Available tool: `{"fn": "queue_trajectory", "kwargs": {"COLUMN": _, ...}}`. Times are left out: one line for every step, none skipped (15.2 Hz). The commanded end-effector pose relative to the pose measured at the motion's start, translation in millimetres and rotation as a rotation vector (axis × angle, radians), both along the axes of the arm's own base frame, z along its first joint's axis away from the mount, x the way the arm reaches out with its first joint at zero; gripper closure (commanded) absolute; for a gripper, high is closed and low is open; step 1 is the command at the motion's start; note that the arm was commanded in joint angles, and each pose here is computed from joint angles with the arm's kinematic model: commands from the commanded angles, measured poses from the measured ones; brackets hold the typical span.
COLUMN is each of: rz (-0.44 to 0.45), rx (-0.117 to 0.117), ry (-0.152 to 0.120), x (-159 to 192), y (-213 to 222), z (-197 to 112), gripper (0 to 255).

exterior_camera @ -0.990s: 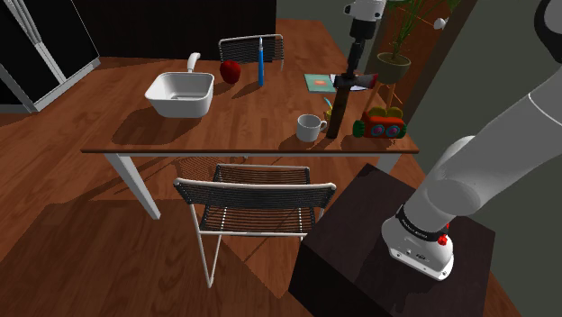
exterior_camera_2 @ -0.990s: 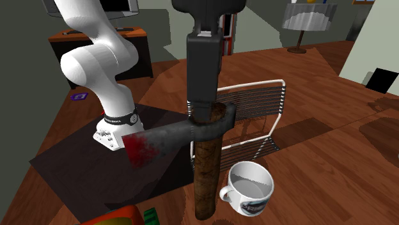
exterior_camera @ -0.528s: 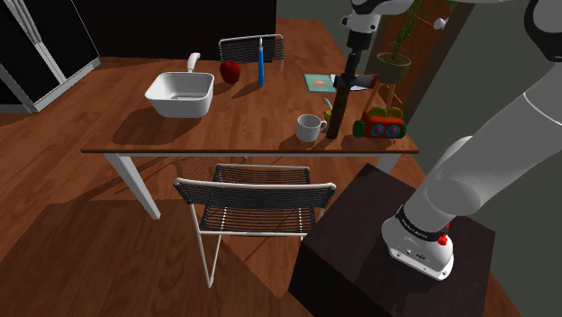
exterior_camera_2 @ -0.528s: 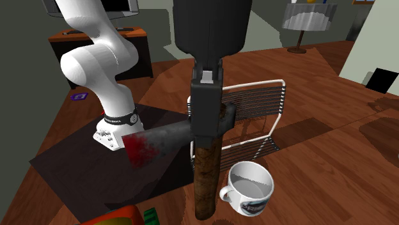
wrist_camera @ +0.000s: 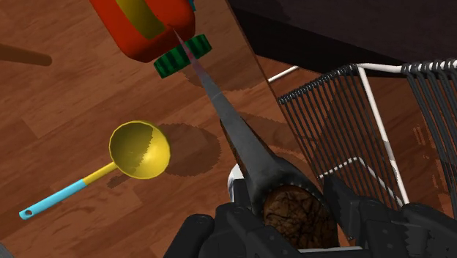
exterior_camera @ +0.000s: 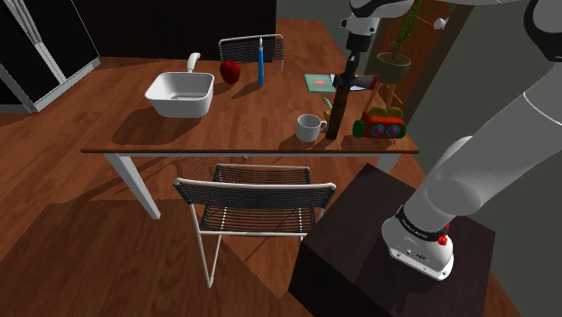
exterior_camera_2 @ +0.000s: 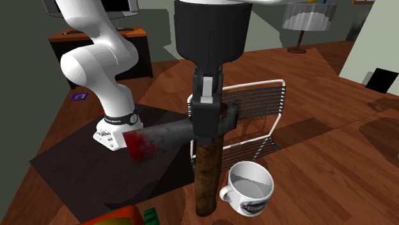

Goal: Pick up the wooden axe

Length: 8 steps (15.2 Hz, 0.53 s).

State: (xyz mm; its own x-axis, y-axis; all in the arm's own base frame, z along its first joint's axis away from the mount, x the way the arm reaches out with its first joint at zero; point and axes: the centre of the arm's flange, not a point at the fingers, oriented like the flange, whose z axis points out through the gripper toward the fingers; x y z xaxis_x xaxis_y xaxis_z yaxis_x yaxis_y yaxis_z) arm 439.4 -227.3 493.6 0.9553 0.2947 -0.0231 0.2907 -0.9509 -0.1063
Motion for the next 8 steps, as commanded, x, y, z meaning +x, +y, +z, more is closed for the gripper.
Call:
{"fn": "queue_trajectory", "kwargs": {"rz": 0.000, "rx": 0.001, "ry": 0.002, "x": 0, "y": 0, "z": -1, "gripper": 255}}
{"fn": "queue_trajectory", "kwargs": {"rz": 0.000, "rx": 0.001, "ry": 0.002, "x": 0, "y": 0, "z": -1, "gripper": 255}}
{"fn": "queue_trajectory", "kwargs": {"rz": 0.000, "rx": 0.001, "ry": 0.002, "x": 0, "y": 0, "z": -1, "gripper": 255}}
{"fn": "queue_trajectory", "kwargs": {"rz": 0.000, "rx": 0.001, "ry": 0.002, "x": 0, "y": 0, "z": -1, "gripper": 255}}
{"fn": "queue_trajectory", "kwargs": {"rz": 0.000, "rx": 0.001, "ry": 0.002, "x": 0, "y": 0, "z": 5, "gripper": 255}}
{"fn": "queue_trajectory", "kwargs": {"rz": 0.000, "rx": 0.001, "ry": 0.002, "x": 0, "y": 0, "z": 10, "gripper": 255}}
{"fn": "queue_trajectory", "kwargs": {"rz": 0.000, "rx": 0.001, "ry": 0.002, "x": 0, "y": 0, "z": 15, "gripper": 255}}
{"fn": "queue_trajectory", "kwargs": {"rz": 0.000, "rx": 0.001, "ry": 0.002, "x": 0, "y": 0, "z": 21, "gripper": 255}}
